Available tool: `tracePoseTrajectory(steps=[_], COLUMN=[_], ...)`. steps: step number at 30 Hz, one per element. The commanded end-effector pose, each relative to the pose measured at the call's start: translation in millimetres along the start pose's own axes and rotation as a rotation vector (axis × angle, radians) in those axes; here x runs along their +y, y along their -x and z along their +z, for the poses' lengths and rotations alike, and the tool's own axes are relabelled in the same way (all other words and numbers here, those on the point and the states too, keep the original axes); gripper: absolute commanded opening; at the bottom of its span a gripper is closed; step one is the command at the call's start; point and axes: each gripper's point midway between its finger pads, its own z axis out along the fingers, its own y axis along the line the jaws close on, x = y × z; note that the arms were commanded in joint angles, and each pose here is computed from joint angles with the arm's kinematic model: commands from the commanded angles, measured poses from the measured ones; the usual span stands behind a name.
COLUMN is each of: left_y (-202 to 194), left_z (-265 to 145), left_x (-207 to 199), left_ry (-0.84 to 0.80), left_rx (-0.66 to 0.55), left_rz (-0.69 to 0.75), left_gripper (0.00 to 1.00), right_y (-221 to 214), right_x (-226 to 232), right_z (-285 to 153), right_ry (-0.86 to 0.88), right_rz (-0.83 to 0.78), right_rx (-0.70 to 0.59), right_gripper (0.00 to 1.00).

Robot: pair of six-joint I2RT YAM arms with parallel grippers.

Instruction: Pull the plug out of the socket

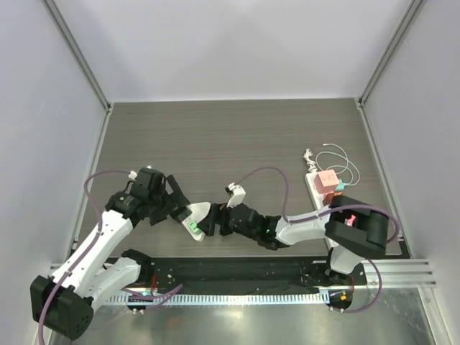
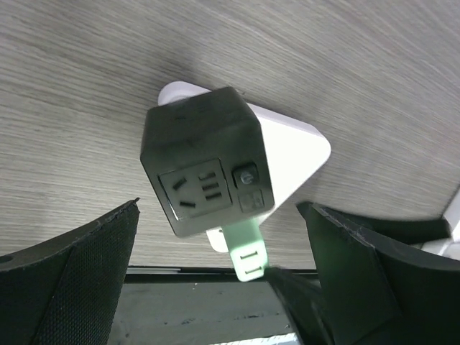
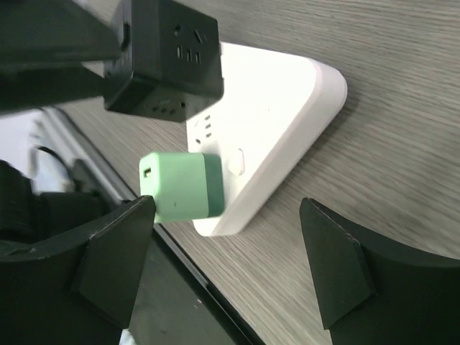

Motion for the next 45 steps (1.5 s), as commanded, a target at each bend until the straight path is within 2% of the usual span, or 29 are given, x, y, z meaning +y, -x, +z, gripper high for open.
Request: tracePoseTrajectory(steps=[1, 6, 11, 18, 21, 29, 34, 35, 38, 39, 42, 45], left_y=[8, 16, 21, 19, 15, 33, 30, 29, 9, -9, -34, -48], left_z=[7, 14, 21, 33, 35, 12, -11, -19, -29, -32, -34, -42], left_x=[-3, 0, 6, 1, -5, -8, -9, -11, -31, -37, -37, -33], left_ry=[0.013, 0.025, 0.051, 0.039, 0.010, -0.010, -0.022, -0.050, -0.206, -0.268, -0.307, -0.302], left_rx=[-0.023, -0.067, -0.093, -0.063, -0.033, -0.136, -0.124, -0.129, -0.052, 0.031, 0.134, 0.155], left_rz=[-0.011, -0.032, -0.036, 0.000, 0.010, 0.024, 0.049, 0.057, 0.093, 0.099, 0.091, 0.094], left_gripper=[1.00, 0.99, 0.94, 0.88, 0.87, 0.91, 0.94, 0.93, 0.84, 0.82, 0.80, 0.79], right_y=[1, -6, -6, -3, -8, 11, 45, 42, 55, 64, 61, 62], right_x=[-40, -25, 0, 35, 36, 45, 40, 26, 10, 2, 1, -5], right_z=[-20, -22, -15, 4, 8, -5, -26, -30, -37, -38, -39, -31], right_ry=[-0.276, -0.319, -0.337, -0.297, -0.321, -0.302, -0.264, -0.266, -0.192, -0.179, -0.081, -0.068], right_rz=[-0.265, -0.455, -0.577, -0.592, -0.622, -0.540, -0.338, -0.307, -0.144, -0.086, -0.015, 0.020], right_rx=[0.012, 0.042, 0.036, 0.023, 0.046, -0.028, -0.091, -0.083, -0.090, -0.109, -0.079, -0.061], right_gripper=[0.87, 0.86, 0.86, 0.83, 0.81, 0.80, 0.88, 0.88, 0.91, 0.92, 0.95, 0.95])
